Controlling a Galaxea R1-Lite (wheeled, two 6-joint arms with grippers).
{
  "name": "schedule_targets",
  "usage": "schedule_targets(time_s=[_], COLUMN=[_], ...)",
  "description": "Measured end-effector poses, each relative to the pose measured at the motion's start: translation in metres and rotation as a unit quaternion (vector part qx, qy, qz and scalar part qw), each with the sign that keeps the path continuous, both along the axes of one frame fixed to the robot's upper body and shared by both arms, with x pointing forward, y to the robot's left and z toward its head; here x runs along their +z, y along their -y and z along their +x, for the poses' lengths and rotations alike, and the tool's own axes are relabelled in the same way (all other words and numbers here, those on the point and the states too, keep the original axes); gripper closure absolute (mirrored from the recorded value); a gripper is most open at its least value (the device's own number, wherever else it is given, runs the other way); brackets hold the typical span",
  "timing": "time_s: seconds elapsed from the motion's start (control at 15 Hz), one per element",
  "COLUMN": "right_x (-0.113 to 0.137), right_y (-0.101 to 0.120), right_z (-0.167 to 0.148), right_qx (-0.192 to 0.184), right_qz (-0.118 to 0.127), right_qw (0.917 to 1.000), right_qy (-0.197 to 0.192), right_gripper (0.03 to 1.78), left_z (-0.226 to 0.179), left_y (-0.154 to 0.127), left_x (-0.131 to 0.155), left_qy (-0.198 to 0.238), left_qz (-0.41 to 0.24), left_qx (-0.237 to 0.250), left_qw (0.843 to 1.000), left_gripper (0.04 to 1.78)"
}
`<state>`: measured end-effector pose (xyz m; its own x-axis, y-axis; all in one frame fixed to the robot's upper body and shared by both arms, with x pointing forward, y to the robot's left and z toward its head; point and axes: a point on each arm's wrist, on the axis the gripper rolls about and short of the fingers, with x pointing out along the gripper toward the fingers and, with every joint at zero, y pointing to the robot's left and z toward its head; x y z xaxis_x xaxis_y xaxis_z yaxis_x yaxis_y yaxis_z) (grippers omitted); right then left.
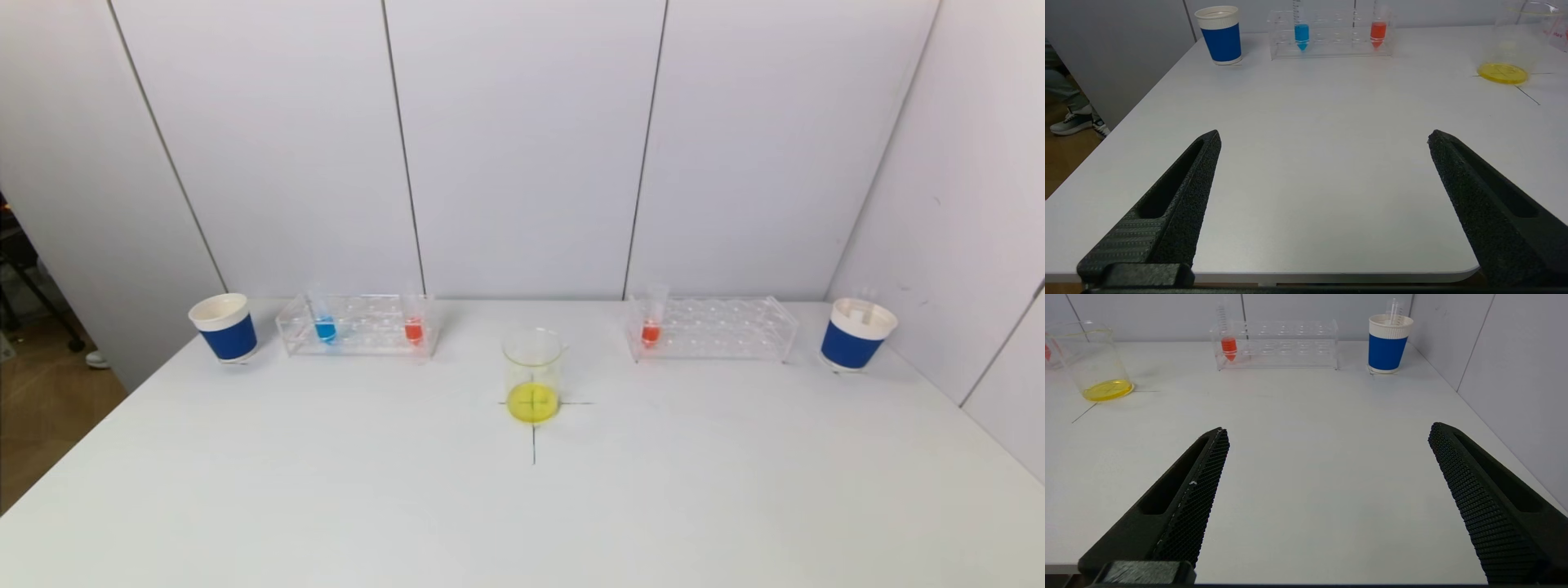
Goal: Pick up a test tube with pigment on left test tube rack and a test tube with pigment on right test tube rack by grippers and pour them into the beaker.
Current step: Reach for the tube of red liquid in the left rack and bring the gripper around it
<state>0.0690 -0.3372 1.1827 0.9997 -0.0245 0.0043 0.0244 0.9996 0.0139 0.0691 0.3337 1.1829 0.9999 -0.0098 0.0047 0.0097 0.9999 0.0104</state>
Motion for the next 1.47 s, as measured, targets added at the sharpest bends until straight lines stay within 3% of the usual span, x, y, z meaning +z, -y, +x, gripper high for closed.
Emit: schedule_targets(time_s=[0.4,0.8,1.13,1.47], right_x=[0.000,0.000,0.000,0.000], right_y=[0.000,0.000,0.000,0.000], right_z=[0.000,0.000,0.000,0.000], right_qx=[0.000,0.000,0.000,0.000], right_qz=[0.000,0.000,0.000,0.000], right_qw=[1.0000,1.0000,1.0000,1.0000], right_qy=[0.000,0.000,0.000,0.000], right_gripper=[0.04,0.04,0.04,0.04], left_z=[-0.006,-0.011,0.043,0.122], left_y=[0.000,0.000,0.001,0.002], left_x=[0.013,0.107,0.180,0.211], left_qy=[-0.001,0.010,0.010,0.003], left_qz=[0.004,0.004,0.007,0.015], left_qx=[-0.003,-0.014,-0.012,-0.007], left_qw=[1.000,1.000,1.000,1.000], left_gripper=[0.05,0.05,0.05,0.05])
